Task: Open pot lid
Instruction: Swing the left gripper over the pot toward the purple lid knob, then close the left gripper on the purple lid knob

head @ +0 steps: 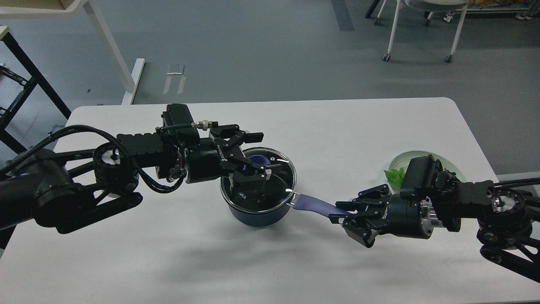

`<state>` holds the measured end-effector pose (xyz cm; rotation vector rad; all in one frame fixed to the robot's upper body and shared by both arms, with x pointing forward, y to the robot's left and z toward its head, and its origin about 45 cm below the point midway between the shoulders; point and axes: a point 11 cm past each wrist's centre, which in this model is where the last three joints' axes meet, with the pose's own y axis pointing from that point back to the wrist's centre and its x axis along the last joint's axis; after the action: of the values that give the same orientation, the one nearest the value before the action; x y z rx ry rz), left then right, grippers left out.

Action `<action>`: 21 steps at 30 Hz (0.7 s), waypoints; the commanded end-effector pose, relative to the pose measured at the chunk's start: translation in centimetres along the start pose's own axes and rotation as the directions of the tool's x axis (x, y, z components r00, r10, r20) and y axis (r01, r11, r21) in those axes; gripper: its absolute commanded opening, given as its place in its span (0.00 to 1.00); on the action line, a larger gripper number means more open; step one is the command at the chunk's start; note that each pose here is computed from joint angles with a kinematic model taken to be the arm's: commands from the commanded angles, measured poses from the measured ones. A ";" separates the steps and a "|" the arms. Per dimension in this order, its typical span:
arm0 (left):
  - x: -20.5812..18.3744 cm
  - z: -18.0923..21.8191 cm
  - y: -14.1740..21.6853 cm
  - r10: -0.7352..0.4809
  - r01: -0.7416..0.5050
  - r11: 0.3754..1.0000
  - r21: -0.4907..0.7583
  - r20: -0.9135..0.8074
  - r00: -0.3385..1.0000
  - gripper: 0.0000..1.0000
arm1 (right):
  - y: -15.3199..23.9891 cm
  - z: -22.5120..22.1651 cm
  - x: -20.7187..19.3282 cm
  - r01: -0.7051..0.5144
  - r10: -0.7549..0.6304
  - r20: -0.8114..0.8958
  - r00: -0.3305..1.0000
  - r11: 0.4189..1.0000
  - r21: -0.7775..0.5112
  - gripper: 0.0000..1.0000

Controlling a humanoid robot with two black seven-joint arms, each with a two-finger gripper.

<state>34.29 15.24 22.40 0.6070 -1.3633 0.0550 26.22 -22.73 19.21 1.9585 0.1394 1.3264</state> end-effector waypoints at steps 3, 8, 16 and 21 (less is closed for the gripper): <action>-2.0 -0.4 0.2 -0.054 0.054 0.998 0.030 -0.008 0.998 0.93 | -0.1 -0.1 -0.2 0.003 -0.003 0.003 1.000 1.000 0.006 0.20; -2.9 -0.1 0.3 -0.070 0.071 0.997 0.026 -0.019 0.997 0.93 | -0.1 -0.1 -0.2 0.003 -0.003 0.003 1.000 1.000 0.006 0.20; -3.0 -0.3 0.2 -0.075 0.076 0.997 0.034 -0.019 0.997 0.93 | -0.1 -0.1 0.0 0.000 0.000 0.001 1.000 1.000 0.006 0.20; -4.0 -0.8 0.5 -0.088 0.090 0.994 0.054 -0.036 0.995 0.93 | -0.1 -0.1 -0.1 0.001 -0.001 0.001 1.000 1.000 0.005 0.20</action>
<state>33.90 16.80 19.40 0.6976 -1.3185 0.0256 26.12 -22.58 19.12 1.9645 0.1439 1.3263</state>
